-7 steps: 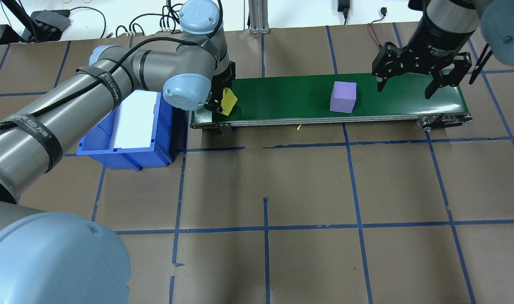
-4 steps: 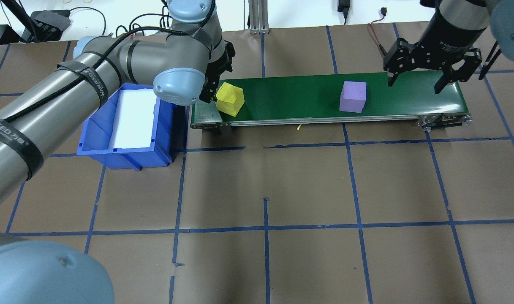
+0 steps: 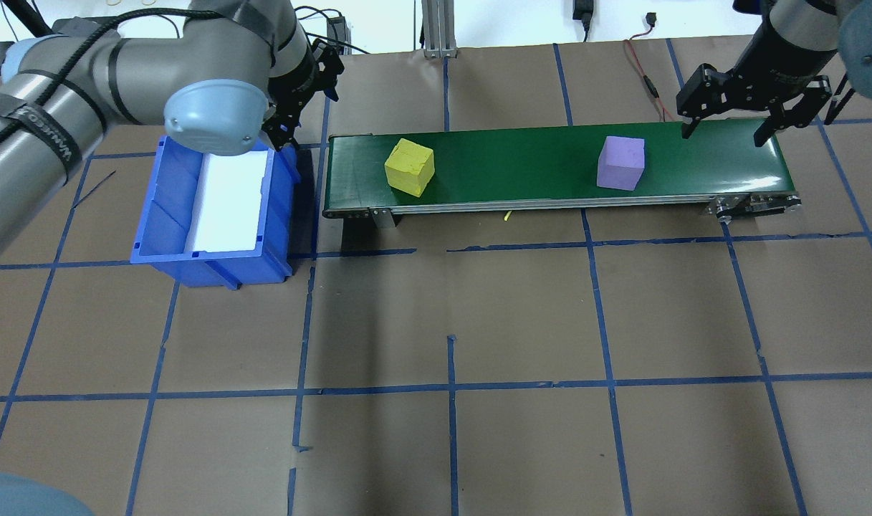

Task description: Move block left to right into plate

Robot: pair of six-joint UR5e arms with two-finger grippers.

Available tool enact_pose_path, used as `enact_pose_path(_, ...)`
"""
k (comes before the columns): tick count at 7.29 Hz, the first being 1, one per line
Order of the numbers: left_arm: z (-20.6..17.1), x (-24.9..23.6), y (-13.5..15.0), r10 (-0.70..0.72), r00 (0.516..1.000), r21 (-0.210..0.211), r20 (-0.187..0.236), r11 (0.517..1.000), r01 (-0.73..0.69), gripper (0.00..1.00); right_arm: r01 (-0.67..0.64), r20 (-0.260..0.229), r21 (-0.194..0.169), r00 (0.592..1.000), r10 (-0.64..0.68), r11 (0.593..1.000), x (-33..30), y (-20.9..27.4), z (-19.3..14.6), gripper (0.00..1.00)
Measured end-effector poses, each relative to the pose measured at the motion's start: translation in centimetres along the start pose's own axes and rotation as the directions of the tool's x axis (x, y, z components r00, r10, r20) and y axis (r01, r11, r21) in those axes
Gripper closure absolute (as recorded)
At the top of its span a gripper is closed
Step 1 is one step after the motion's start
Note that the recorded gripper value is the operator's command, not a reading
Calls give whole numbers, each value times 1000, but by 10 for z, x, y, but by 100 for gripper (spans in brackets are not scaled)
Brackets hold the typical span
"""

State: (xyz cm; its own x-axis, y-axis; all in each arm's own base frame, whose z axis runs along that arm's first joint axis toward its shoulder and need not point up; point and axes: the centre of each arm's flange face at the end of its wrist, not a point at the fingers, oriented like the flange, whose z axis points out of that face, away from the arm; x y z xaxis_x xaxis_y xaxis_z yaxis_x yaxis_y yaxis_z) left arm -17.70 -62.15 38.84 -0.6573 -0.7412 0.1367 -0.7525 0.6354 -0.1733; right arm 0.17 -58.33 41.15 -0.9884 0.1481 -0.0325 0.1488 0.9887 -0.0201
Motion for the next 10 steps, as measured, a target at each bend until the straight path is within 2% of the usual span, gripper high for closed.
enact_pose_path(1,-6,-13,-20,121,993,-7,18,993,-120,0,22,1,11,1000,-22,1000,2,-11,12,0)
enact_pose_path(2,-13,-31,-36,221,974,-35,47,975,-220,0,30,4,13,1000,-30,999,4,-21,26,0)
enact_pose_path(3,-21,-49,-40,338,938,-85,74,939,-332,0,35,6,11,999,-35,999,5,-28,40,0)
enact_pose_path(5,-46,-72,-26,584,806,-195,93,805,-561,0,35,7,2,999,-35,999,6,-34,56,0)
enact_pose_path(6,-55,-79,-17,645,759,-239,89,753,-613,0,40,6,-3,999,-40,999,7,-36,62,0)
enact_pose_path(8,-61,-83,-8,677,731,-264,82,722,-639,0,40,5,13,999,-40,999,8,-45,75,0)
enact_pose_path(10,-63,-77,6,695,715,-266,77,706,-657,0,41,5,8,999,-41,999,9,-50,95,0)
